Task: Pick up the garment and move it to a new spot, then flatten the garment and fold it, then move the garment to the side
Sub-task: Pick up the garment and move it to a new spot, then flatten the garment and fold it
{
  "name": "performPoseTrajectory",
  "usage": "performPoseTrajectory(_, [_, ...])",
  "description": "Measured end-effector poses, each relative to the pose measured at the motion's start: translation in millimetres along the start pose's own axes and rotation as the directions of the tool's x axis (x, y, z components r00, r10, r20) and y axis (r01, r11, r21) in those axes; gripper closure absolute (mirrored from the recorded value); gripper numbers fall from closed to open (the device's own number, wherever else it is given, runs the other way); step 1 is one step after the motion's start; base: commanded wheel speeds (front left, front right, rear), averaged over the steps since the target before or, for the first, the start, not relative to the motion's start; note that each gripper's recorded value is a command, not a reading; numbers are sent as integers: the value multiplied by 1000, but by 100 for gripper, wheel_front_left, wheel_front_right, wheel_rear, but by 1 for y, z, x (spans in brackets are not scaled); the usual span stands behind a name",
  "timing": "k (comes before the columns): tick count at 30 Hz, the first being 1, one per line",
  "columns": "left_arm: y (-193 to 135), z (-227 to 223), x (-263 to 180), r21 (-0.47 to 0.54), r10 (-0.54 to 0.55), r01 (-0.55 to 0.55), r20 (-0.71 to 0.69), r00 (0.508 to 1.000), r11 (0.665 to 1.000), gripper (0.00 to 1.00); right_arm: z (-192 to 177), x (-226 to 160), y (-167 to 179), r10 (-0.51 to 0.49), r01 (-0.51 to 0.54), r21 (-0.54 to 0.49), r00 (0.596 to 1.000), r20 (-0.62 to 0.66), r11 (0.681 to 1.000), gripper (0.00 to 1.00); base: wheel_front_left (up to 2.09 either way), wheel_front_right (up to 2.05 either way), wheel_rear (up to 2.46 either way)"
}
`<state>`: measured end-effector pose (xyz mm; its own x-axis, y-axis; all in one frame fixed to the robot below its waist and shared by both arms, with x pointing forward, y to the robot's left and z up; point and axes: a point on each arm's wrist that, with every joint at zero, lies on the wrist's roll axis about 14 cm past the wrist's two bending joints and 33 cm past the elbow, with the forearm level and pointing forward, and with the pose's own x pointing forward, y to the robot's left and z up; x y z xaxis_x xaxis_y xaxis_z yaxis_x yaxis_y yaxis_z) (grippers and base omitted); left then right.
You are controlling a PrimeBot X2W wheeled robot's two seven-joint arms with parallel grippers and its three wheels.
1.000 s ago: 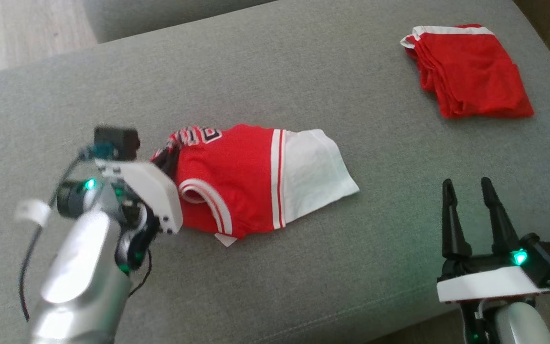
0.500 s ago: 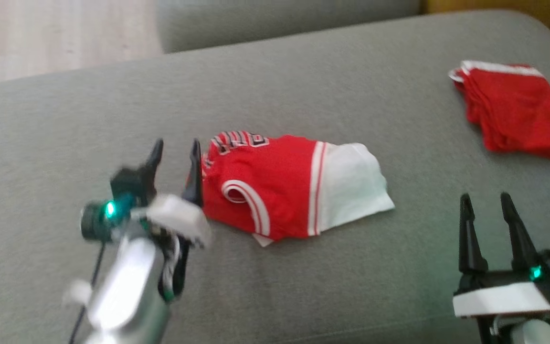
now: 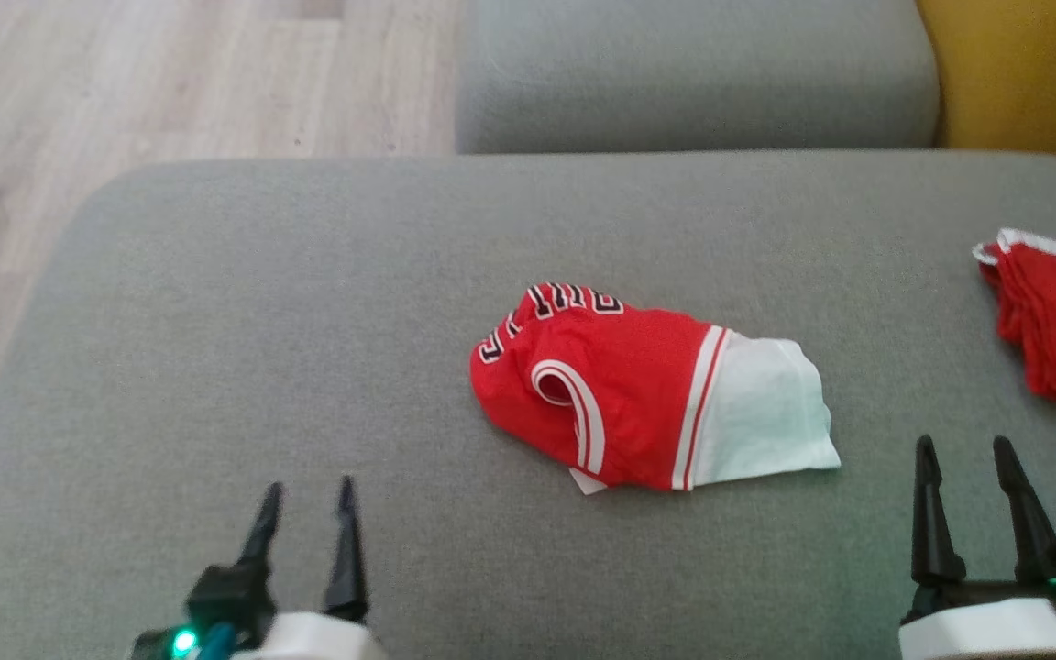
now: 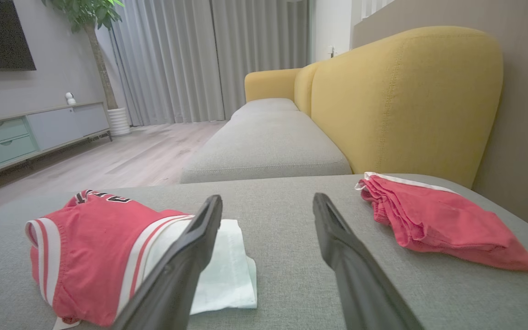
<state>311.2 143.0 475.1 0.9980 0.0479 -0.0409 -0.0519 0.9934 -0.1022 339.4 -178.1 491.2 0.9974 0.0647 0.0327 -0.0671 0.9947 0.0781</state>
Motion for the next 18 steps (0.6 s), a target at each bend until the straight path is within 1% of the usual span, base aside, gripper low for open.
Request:
performPoseTrajectory(3, [18,8,-11,6,46,-47,29,998,999,0,0,-2,4,13,-13,-5,1000,-2,1000,0,0,0,0])
performPoseTrajectory(8, [32,4,-30,16,66,-66,22,998,998,0,-10,-13,0,4,-4,-8,999,-32,1000,0,0,0,0])
performPoseTrajectory(18, [30,2,-30,19,42,-42,17,999,999,0,-16,-17,-2,-8,9,2,999,-51,1000,0,0,0,0])
